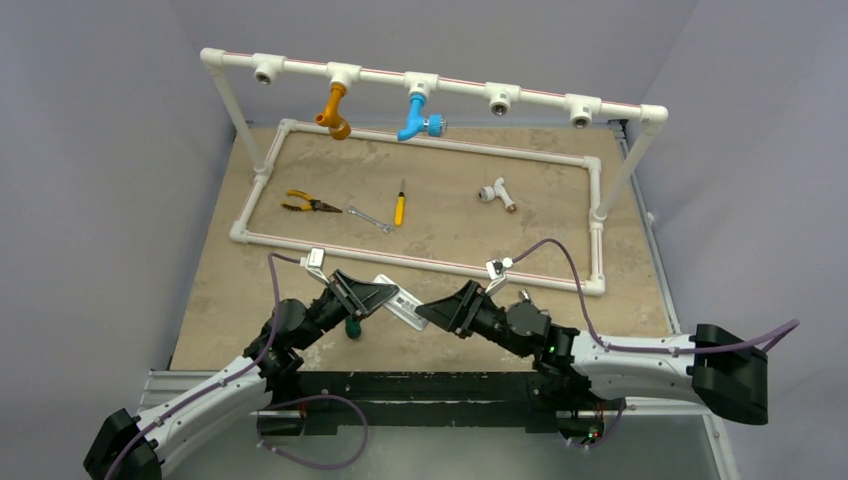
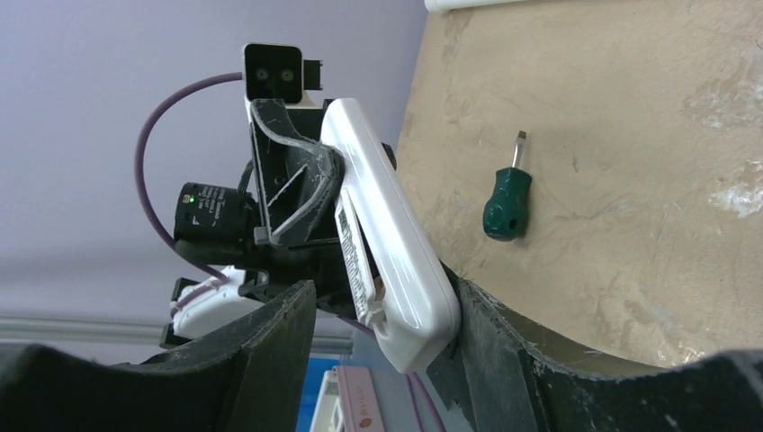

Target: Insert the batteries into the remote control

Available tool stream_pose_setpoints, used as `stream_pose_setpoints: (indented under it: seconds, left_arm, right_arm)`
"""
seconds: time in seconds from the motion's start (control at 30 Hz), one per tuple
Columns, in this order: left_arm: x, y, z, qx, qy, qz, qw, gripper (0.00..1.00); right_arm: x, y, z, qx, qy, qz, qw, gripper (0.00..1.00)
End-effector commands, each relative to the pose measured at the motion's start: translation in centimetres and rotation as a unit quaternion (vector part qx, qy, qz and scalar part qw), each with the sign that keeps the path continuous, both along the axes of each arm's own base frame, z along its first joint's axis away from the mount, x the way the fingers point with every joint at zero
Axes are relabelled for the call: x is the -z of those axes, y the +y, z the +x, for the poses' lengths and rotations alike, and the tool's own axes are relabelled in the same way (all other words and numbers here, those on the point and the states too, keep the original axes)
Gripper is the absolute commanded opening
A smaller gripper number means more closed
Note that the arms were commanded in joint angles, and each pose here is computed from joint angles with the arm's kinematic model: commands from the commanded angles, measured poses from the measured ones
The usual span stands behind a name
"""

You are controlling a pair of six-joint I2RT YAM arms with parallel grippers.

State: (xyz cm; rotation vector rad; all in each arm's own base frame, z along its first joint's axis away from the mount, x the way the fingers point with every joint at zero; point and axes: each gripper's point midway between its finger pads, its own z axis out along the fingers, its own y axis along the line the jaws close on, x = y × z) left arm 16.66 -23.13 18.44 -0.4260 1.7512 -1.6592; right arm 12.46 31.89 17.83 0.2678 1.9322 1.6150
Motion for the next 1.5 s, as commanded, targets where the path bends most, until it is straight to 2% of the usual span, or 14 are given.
stream_pose_setpoints:
  seconds: [0.0,0.3,0.37,0.47,0.53,0.6,0.67,0.8,0.9,1.17,1.37,1.47]
  left_arm:
    - [-1.5,-0.1,-0.3,0.008,-0.019,-0.021,1.0,0.0]
    - [-1.5,-0.1,-0.3,0.008,-0.02,-0.021,1.0,0.0]
    - [-1.5,-0.1,-0.4,0.009,-0.02,-0.021,1.0,0.0]
    - [-1.5,-0.1,-0.3,0.008,-0.019,-0.021,1.0,0.0]
    - [-1.4,-0.1,-0.3,0.008,-0.019,-0.02,1.0,0.0]
    - [-1.4,-0.1,-0.3,0.008,-0.018,-0.02,1.0,0.0]
    - [-1.3,-0.1,-0.3,0.008,-0.018,-0.019,1.0,0.0]
    - [-1.3,-0.1,-0.3,0.008,-0.018,-0.02,1.0,0.0]
    - [-1.4,-0.1,-0.4,0.009,-0.019,-0.021,1.0,0.0]
    - [-2.2,-0.3,-0.6,0.018,-0.032,-0.031,0.999,0.0]
    - [-3.1,-0.8,-0.9,0.036,-0.048,-0.037,0.997,0.0]
    - [-3.1,-0.9,-0.9,0.038,-0.05,-0.039,0.997,0.0]
  right_arm:
    - [-1.9,0.2,0.0,-0.005,-0.004,0.042,0.999,0.56]
    - [-1.0,0.4,0.1,-0.007,0.001,0.034,0.999,0.47]
    - [-0.5,0.5,0.1,-0.007,0.004,0.029,1.0,0.38]
    - [-0.1,0.4,0.2,-0.005,0.004,0.031,1.0,0.15]
    - [0.0,0.3,0.3,-0.002,0.005,0.036,0.999,0.1]
    - [0.0,0.3,0.3,-0.002,0.005,0.036,0.999,0.09]
    - [-0.1,0.3,0.2,-0.003,0.003,0.035,0.999,0.15]
    - [-0.5,0.0,0.3,0.0,-0.01,0.035,0.999,0.48]
    - [-1.1,-0.4,0.4,0.006,-0.021,0.046,0.999,0.61]
    - [-2.2,-0.4,0.3,0.003,-0.039,0.07,0.997,0.65]
    - [-3.0,1.0,-0.2,-0.023,-0.049,0.09,0.994,0.63]
    - [-3.0,1.6,-0.3,-0.033,-0.048,0.094,0.994,0.58]
